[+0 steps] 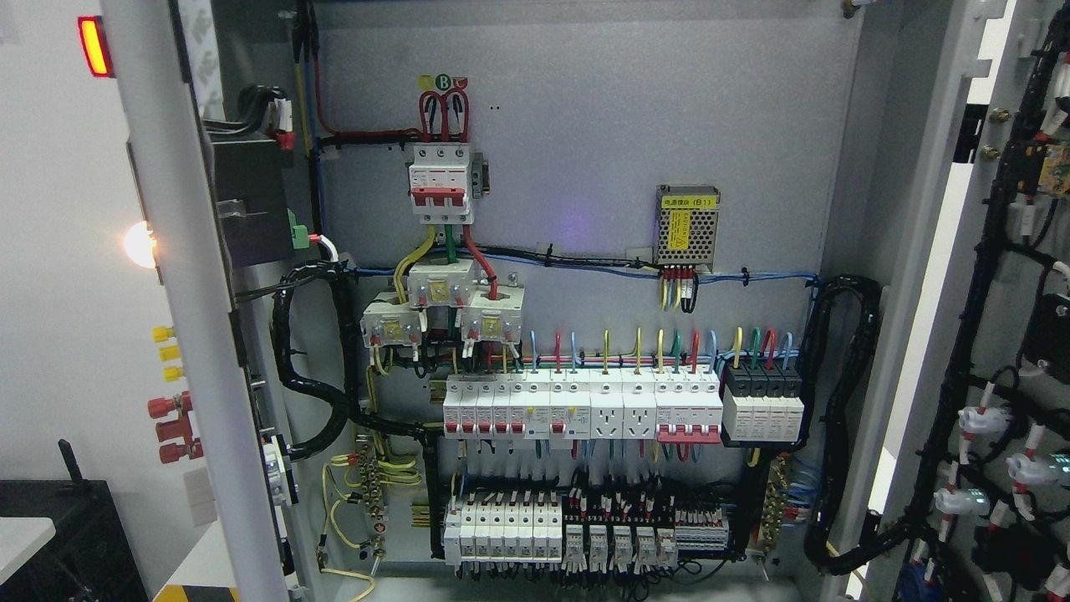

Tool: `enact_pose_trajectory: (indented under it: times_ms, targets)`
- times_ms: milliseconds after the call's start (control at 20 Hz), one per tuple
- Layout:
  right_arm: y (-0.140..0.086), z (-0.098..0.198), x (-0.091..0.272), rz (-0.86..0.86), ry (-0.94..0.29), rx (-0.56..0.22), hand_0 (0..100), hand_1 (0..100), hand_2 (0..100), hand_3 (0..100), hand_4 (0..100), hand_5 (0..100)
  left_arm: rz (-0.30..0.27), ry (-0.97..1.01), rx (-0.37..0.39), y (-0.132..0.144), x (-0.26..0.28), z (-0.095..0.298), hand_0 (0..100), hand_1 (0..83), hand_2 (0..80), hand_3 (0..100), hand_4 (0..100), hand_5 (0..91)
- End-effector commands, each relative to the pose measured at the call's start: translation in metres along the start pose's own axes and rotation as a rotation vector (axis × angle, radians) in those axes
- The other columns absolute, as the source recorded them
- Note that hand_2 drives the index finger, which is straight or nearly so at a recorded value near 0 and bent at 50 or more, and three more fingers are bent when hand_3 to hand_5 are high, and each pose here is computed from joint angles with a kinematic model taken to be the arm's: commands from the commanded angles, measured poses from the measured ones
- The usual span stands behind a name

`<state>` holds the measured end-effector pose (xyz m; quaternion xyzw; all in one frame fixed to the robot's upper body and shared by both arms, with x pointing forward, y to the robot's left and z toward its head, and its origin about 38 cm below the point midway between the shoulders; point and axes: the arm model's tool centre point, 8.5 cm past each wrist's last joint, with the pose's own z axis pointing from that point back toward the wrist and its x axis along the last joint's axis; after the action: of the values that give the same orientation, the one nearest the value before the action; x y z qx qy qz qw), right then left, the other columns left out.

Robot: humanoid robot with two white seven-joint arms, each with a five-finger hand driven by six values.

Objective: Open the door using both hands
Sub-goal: 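Swing the door fully open with the right hand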

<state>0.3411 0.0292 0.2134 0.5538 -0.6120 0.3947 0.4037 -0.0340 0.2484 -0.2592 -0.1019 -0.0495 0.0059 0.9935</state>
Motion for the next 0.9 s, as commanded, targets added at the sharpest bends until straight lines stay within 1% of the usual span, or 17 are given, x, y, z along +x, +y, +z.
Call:
enact_pose_trajectory:
  times_ms: [0, 150, 451, 601, 851]
  targets:
    - [0.011, -0.017, -0.004, -0.017, -0.004, 0.023, 39, 0, 0, 0, 0, 0, 0.006, -0.001, -0.033, -0.021, 0.0, -0.005, 0, 0.0, 0.0, 0, 0, 0.0]
    - [0.013, -0.02, -0.005, -0.019, 0.0, 0.023, 39, 0, 0, 0, 0, 0, 0.008, 0.0, -0.033, -0.021, -0.001, -0.005, 0, 0.0, 0.0, 0, 0, 0.0]
    - [0.023, -0.028, -0.01, -0.024, 0.018, 0.061, 39, 0, 0, 0, 0, 0, 0.006, -0.001, -0.033, -0.021, 0.0, -0.005, 0, 0.0, 0.0, 0, 0, 0.0]
    - [0.026, -0.035, -0.011, -0.021, 0.029, 0.067, 39, 0, 0, 0, 0, 0, 0.007, 0.0, -0.033, -0.021, -0.001, -0.005, 0, 0.0, 0.0, 0, 0, 0.0]
    - [0.028, -0.045, -0.009, -0.011, 0.034, 0.074, 39, 0, 0, 0, 0, 0, 0.008, -0.001, -0.033, -0.021, 0.0, -0.005, 0, 0.0, 0.0, 0, 0, 0.0]
